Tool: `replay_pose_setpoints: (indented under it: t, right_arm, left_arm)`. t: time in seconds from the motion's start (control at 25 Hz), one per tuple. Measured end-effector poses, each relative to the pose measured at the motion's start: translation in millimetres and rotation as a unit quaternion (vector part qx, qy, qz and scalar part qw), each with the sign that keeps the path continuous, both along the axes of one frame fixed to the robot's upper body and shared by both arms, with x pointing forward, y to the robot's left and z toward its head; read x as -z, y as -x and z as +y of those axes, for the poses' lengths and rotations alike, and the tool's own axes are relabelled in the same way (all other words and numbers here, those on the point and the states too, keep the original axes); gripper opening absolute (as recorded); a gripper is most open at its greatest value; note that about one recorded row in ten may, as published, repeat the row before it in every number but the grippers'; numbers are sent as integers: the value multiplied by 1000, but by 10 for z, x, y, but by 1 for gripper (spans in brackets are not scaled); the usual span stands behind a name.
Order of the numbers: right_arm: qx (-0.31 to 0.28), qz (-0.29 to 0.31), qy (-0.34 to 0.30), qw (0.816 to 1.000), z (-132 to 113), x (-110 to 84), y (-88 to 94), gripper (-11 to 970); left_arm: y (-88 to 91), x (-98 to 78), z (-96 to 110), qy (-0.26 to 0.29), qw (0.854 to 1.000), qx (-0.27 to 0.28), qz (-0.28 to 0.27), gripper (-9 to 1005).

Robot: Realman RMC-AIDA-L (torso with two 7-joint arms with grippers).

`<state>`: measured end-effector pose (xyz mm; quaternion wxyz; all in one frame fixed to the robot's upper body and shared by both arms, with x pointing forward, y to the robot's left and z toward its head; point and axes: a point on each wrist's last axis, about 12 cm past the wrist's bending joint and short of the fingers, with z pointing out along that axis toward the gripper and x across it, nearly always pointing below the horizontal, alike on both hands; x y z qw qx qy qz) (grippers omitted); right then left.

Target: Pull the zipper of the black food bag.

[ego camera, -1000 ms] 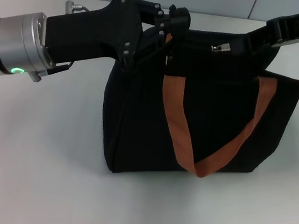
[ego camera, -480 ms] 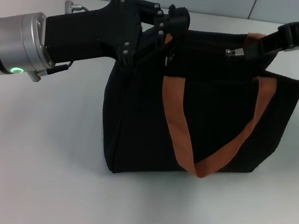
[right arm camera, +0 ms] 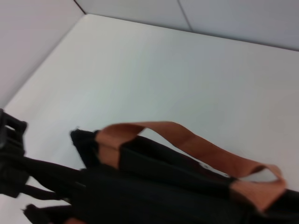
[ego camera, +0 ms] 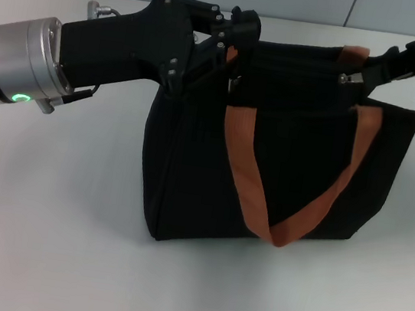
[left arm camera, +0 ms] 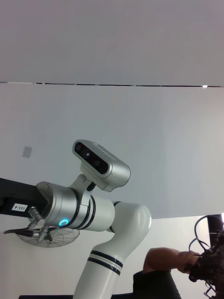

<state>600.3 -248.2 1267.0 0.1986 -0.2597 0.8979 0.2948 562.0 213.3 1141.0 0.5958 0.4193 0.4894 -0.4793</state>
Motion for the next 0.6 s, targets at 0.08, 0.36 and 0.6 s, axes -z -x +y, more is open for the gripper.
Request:
replay_pose_setpoints:
  t: [0.08, 0.36, 0.6]
  right_arm:
    - [5, -1, 13, 1000, -14, -7, -5, 1]
    - [34, -5, 50, 998, -77, -52, -16, 1]
    - [49, -13, 73, 996, -110, -104, -14, 0]
  left_arm:
    - [2, 3, -1, 0, 1000, 0, 0, 117]
    - [14, 17, 15, 1, 1000, -3, 2, 119]
    - [11, 16, 23, 1, 1000, -6, 1, 120]
